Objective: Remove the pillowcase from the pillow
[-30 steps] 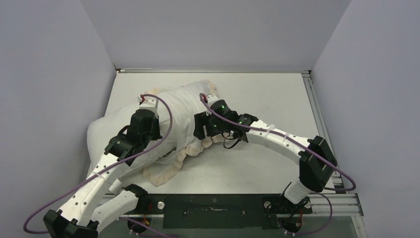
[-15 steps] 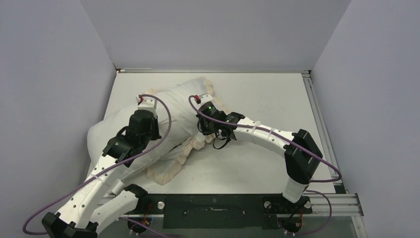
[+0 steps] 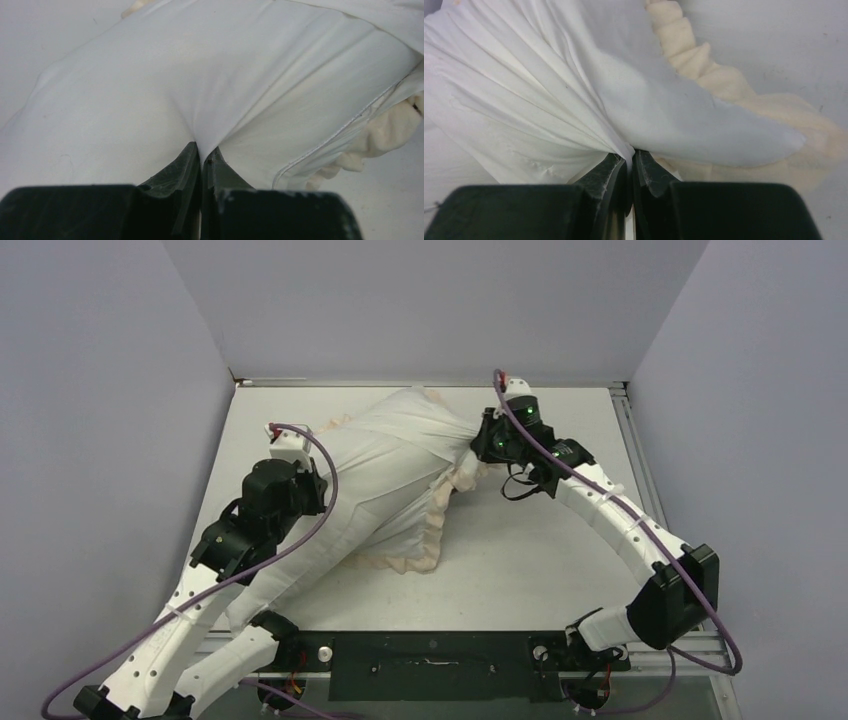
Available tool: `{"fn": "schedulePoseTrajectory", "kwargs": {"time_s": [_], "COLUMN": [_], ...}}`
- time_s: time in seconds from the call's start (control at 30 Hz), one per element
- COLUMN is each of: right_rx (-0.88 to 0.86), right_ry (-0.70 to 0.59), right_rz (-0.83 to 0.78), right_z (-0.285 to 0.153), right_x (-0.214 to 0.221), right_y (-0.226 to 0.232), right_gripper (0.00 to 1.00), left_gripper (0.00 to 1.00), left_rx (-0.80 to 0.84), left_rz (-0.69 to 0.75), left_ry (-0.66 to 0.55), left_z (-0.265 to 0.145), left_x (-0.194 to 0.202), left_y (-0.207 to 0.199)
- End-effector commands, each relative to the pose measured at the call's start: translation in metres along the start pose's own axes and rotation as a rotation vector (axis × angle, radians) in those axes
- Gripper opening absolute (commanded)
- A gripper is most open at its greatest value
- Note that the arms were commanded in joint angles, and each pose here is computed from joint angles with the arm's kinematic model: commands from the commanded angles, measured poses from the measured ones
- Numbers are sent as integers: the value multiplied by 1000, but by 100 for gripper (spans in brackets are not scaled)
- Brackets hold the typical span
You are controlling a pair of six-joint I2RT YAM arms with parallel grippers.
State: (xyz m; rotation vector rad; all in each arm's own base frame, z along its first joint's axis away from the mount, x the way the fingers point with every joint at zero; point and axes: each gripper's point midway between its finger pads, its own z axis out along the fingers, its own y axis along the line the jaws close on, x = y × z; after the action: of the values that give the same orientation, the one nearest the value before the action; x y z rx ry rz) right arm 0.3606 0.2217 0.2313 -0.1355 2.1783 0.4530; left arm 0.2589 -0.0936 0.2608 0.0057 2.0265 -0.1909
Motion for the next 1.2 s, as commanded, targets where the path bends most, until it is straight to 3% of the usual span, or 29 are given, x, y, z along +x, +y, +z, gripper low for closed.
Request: {"fn": "schedulePoseTrajectory", "kwargs": {"time_s": [0.0, 0.13, 0.37, 0.53, 0.67, 0.8, 0.83, 0.93, 0.97, 1.03, 1.17], "right_rx": [389, 358, 64, 7, -49, -122, -128, -164, -181, -211, -246], "right_ry": [-167, -157, -27, 43, 12, -29, -26, -33, -34, -38, -40], "right_rz": [125, 157, 82, 38, -28, -117, -138, -182, -190, -198, -229], "right_z": [-37, -40, -25, -33, -50, -48, -43, -25, -19, -7, 18], "right_x": [-42, -40, 2, 30, 11, -14, -17, -28, -32, -39, -50], "right_y": [-134, -145, -101, -95, -78, -45, -37, -10, -2, 13, 36], "right_gripper": [5, 5, 8, 41, 62, 76, 78, 82, 82, 83, 85], "left_gripper": [0, 0, 0, 0, 0, 2, 13, 62, 71, 83, 91], "left_rx": [-150, -103, 63, 117, 140, 203, 228, 260, 261, 238, 140], "left_rz": [32, 47, 57, 67, 71, 70, 68, 64, 59, 51, 53], "left_ry": [-135, -113, -39, -7, 8, 18, 15, -18, -39, -83, -105], "left_z": [-30, -27, -13, -5, 0, 0, -2, -10, -14, -18, -10], "left_x": [-31, -21, 9, 21, 30, 32, 30, 15, 6, -15, -52], "left_y": [40, 33, 5, -5, -9, -21, -25, -32, -32, -31, -25]}}
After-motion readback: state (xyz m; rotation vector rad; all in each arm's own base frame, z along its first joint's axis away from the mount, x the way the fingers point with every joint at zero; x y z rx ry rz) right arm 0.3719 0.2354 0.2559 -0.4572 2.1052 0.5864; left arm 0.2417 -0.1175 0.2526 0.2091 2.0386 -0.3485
